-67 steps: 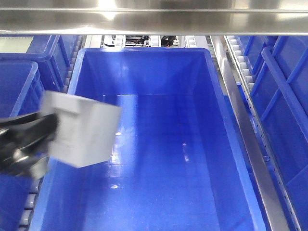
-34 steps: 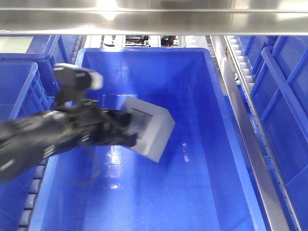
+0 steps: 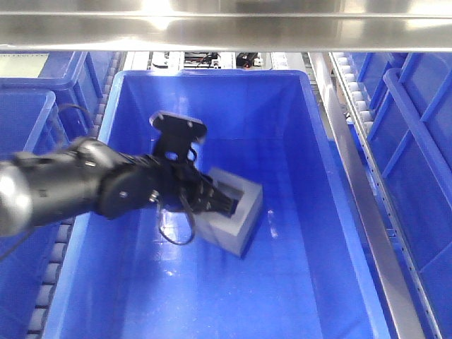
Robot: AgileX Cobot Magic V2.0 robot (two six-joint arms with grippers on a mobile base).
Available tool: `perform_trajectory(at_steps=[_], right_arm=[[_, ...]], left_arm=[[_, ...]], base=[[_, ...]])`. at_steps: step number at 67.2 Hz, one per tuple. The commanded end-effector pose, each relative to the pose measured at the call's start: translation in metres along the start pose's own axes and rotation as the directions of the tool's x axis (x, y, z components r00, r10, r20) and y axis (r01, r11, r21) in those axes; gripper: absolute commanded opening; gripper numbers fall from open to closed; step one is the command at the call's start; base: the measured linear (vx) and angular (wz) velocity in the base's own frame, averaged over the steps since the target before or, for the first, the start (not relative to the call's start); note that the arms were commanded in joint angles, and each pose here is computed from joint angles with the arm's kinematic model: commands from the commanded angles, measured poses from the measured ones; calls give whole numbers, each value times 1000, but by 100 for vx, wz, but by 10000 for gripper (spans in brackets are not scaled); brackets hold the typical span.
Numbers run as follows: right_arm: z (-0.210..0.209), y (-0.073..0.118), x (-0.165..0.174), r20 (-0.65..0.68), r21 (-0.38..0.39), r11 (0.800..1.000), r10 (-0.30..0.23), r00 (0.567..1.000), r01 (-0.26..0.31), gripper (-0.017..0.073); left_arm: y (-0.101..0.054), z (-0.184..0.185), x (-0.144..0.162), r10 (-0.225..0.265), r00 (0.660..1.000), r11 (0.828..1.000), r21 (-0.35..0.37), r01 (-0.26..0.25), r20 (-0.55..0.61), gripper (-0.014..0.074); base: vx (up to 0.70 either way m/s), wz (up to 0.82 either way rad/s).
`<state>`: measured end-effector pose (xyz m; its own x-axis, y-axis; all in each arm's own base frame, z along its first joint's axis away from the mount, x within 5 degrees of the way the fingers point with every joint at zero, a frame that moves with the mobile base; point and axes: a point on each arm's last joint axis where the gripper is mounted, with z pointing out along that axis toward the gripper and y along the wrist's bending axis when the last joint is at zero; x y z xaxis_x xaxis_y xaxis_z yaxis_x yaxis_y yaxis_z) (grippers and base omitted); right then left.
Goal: Sort gray base to blue bin
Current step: 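Lower the held gray block into the blue bin with the left gripper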
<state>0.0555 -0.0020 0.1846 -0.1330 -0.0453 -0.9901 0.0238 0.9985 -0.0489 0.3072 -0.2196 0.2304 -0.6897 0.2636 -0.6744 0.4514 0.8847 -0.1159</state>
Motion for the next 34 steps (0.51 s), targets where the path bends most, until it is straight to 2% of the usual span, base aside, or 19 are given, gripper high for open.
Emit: perform_trajectory(at_steps=[1,12,22,34], right_arm=[[0,0,-6,83,10,1000,-15,996,14,-5],[0,0,-6,81,10,1000,-15,997,14,-5],[0,0,-6,81,10,1000,-15,997,14,-5],[0,0,-6,81,10,1000,-15,997,14,-5]], left_arm=[[-1,-12,-23,-43,991,999,29,39,128,8],[9,-1,-18,-57,994,998,5,57,97,14],[10,-1,-18,-52,994,999,1,52,97,48],[10,-1,-19,-44,994,999,1,44,101,171]], base=[[0,0],[0,0],[0,0],[0,0]])
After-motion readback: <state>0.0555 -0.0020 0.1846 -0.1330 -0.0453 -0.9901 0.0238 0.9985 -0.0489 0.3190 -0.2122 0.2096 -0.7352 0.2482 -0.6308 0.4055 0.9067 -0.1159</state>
